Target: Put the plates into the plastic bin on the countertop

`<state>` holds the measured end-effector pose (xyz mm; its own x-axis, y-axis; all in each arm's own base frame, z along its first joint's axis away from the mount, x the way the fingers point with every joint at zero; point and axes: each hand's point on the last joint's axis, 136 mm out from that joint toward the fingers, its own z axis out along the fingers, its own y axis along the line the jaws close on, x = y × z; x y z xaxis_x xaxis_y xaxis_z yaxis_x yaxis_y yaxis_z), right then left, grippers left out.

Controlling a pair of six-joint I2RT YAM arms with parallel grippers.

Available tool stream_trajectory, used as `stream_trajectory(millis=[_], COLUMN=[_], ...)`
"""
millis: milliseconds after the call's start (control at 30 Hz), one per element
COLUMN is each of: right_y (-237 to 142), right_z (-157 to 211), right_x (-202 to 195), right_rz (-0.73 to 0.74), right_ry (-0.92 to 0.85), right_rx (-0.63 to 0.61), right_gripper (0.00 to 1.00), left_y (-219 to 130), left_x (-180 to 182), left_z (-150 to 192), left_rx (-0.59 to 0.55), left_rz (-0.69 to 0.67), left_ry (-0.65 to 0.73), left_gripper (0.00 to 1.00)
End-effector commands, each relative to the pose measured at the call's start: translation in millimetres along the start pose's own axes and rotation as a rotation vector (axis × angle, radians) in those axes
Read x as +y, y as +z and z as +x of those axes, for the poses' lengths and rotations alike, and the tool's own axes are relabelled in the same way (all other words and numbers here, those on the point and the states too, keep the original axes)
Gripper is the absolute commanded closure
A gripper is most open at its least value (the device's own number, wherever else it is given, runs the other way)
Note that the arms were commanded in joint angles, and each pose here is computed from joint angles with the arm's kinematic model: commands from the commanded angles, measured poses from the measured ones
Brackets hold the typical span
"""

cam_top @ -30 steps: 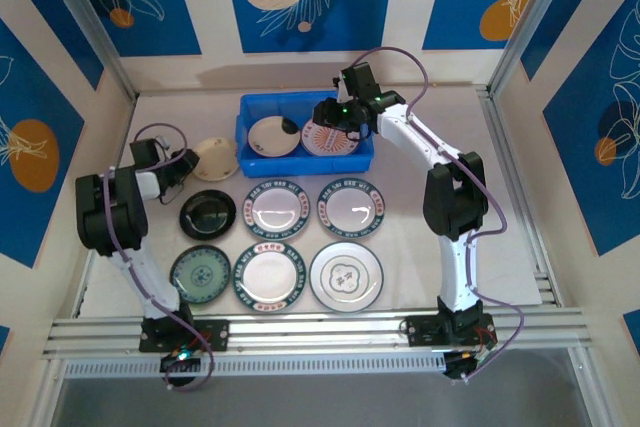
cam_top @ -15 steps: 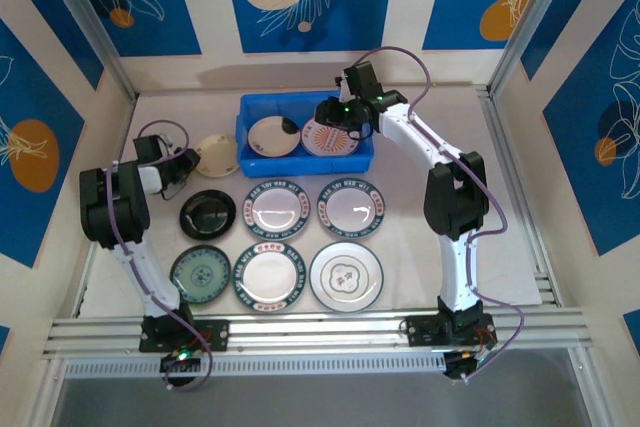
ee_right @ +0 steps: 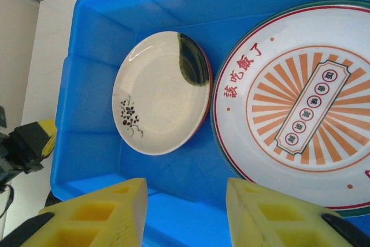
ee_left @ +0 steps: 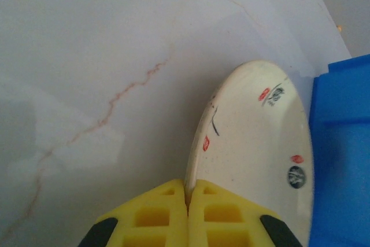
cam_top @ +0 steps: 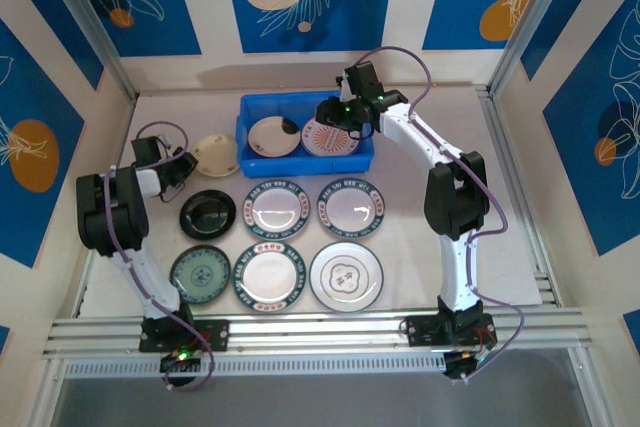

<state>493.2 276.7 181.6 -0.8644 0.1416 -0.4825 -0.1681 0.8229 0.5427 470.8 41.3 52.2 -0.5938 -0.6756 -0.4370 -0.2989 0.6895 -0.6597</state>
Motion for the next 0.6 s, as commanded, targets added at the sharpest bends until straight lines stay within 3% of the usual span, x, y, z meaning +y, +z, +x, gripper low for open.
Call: stream_trajectory(millis=[0,233,400,567], right_y=[-17,-46,-67,-87], right_z=[-5,-12,-11,-5], right_x=[12,34,66,96], right_rz=[-0.039,-0.099,-0.265,-0.430], right_ry=[-0.015,-0.033,-0.031,-0.043], right_rx=[-0.009,-0.063,-0.066,-0.035], right_gripper=[0.59,0.59,0.59,0.57], left_y=[-42,-124,-164,-174], left_x=[-30,-73,-124,-187], left_z=[-37,-73,-75,-45], left_rx=[-0.117,-0.241,-0.255,-0.114], left_rz=[-0.011,-0.104,0.010,0.241], left_ry=[0.105,0.211,0.266,0.306], left_gripper=[1.00,1.00,1.00,1.00])
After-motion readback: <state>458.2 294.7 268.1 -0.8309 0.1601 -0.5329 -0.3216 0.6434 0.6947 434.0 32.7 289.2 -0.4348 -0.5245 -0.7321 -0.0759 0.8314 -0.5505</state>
